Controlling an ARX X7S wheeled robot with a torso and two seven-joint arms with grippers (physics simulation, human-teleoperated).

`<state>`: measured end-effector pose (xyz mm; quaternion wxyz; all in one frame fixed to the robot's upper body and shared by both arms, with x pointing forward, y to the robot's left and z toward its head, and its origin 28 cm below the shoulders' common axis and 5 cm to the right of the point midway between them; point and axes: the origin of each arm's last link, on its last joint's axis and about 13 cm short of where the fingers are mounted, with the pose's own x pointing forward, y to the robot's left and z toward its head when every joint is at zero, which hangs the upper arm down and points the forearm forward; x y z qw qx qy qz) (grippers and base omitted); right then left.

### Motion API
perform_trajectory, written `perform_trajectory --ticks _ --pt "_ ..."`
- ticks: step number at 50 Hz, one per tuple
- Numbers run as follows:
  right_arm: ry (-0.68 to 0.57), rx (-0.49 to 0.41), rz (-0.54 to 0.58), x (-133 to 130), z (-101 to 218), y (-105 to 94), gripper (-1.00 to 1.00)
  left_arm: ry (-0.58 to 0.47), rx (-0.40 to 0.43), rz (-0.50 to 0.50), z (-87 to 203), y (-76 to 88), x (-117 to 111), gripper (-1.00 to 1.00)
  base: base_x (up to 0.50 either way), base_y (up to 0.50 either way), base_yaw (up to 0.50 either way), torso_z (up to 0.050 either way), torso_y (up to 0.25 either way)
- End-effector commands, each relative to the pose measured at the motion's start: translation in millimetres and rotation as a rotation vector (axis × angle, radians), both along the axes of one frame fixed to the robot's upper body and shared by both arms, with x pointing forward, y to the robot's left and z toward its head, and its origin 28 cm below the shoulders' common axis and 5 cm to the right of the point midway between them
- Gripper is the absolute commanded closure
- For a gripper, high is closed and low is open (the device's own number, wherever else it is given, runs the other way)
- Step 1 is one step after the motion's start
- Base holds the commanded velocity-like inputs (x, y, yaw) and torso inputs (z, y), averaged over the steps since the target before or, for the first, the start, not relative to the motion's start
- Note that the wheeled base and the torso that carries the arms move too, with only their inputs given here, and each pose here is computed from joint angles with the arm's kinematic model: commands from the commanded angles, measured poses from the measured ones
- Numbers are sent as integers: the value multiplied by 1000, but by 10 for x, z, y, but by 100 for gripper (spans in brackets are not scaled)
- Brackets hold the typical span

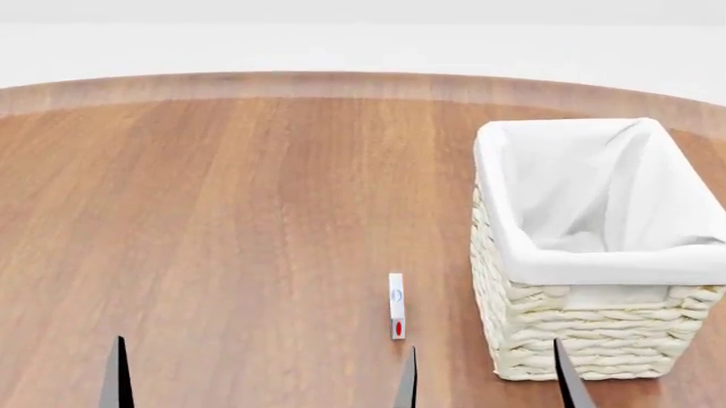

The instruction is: Pick up the tomato sauce, and put it in the basket.

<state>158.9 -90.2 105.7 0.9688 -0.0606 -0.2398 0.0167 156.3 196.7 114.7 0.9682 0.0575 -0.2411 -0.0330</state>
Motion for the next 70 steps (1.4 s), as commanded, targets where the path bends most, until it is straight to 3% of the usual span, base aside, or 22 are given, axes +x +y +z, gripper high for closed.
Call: perform_trajectory --ticks 1,22,49,70 --pt "31 9 -4 48 -98 12 -100 8 0 1 -20 9 11 -100 0 0 0 0 0" --pt "175 -11 -34 165 -457 20 -100 11 -3 -10 -35 -4 13 -100 0 0 0 0 0" --pt "333 -15 80 -202 -769 131 -100 14 -10 -11 -54 13 18 -100 0 0 0 0 0" --pt "477 12 -59 -368 -1040 -20 -100 20 -11 -24 -77 1 41 -100 0 0 0 0 0"
